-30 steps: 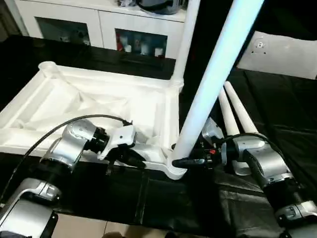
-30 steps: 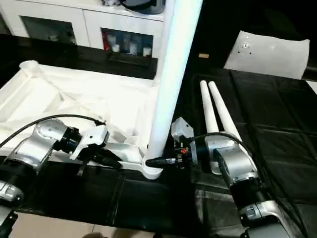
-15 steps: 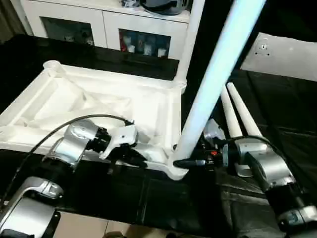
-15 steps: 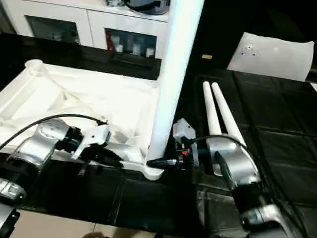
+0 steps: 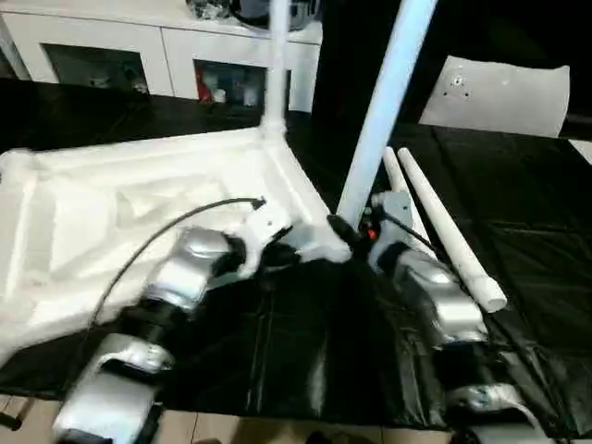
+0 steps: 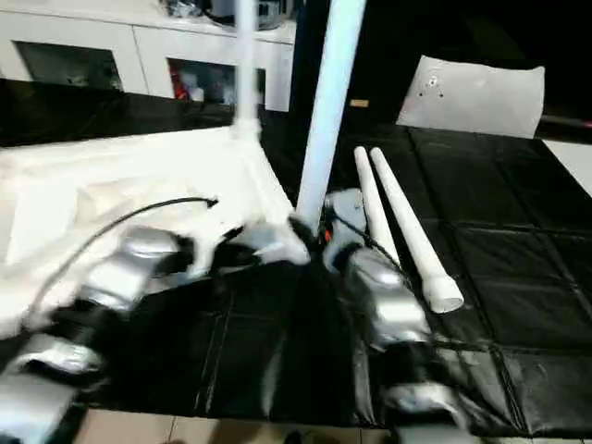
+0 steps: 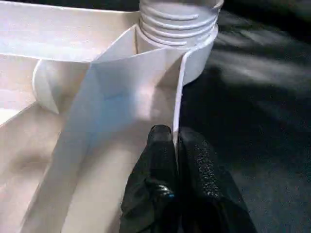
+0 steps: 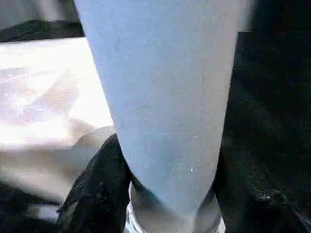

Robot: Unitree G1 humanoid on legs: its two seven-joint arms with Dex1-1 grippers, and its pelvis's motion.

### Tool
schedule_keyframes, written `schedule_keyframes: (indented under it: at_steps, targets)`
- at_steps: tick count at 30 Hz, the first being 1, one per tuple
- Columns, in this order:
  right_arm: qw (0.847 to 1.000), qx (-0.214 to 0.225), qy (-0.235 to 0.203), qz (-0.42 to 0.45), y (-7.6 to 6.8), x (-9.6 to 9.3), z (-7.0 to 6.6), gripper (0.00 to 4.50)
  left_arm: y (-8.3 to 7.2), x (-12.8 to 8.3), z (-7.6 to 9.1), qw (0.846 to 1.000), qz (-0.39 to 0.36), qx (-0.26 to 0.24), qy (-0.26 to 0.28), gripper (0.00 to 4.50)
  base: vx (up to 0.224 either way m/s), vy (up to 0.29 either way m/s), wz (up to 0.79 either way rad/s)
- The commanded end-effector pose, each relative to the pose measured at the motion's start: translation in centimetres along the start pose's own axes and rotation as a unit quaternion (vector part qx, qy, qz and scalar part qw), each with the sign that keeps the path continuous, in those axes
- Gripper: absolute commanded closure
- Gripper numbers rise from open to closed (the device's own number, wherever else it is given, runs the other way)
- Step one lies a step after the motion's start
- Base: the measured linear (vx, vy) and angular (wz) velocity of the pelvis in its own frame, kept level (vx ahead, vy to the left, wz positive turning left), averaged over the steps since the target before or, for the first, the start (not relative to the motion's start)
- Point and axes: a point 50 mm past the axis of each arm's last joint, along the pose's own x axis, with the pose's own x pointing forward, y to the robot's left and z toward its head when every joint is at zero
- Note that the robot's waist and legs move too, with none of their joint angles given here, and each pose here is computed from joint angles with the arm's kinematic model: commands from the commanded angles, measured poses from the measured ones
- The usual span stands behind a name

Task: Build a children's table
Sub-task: Rotate leg to tighten

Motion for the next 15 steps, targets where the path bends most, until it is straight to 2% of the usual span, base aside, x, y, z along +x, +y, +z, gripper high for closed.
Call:
schedule_keyframes:
  at_steps: [1,2,3,5,8,11,15]
  targets:
    - [0.993,0.034,0.047,0.106,5.8,1.1,-2.1,2.51,-0.8,1.3,3.5,0.995,0.041,-0.020,-0.087,4.50,0.000,0.000,0.00]
    - [0.993,0.033,0.041,0.108,5.9,1.1,-2.1,2.51,-0.9,1.3,3.6,0.995,0.039,-0.018,-0.086,4.50,0.000,0.000,0.00]
    - [0.993,0.029,0.036,0.106,5.9,1.0,-2.1,2.16,-1.1,1.4,3.6,0.996,0.034,-0.015,-0.084,4.50,0.000,0.000,0.00]
    - [0.994,0.023,0.028,0.101,5.6,0.8,-2.1,1.81,-1.3,1.3,3.4,0.997,0.023,-0.006,-0.077,4.50,0.000,0.000,0.00]
    - [0.995,0.035,0.017,0.089,4.4,0.3,-1.9,1.59,-1.2,0.7,2.6,0.998,0.005,0.010,-0.066,4.50,0.000,0.000,0.00]
    - [0.996,0.016,0.004,0.092,3.3,-0.3,-1.5,1.24,-1.0,0.1,1.9,0.998,-0.010,0.021,-0.057,4.50,0.000,0.000,0.00]
    - [0.991,-0.018,-0.010,0.130,1.1,-1.5,-0.8,0.94,-0.6,-1.0,0.7,0.997,-0.043,0.046,-0.046,4.50,0.000,0.000,0.00]
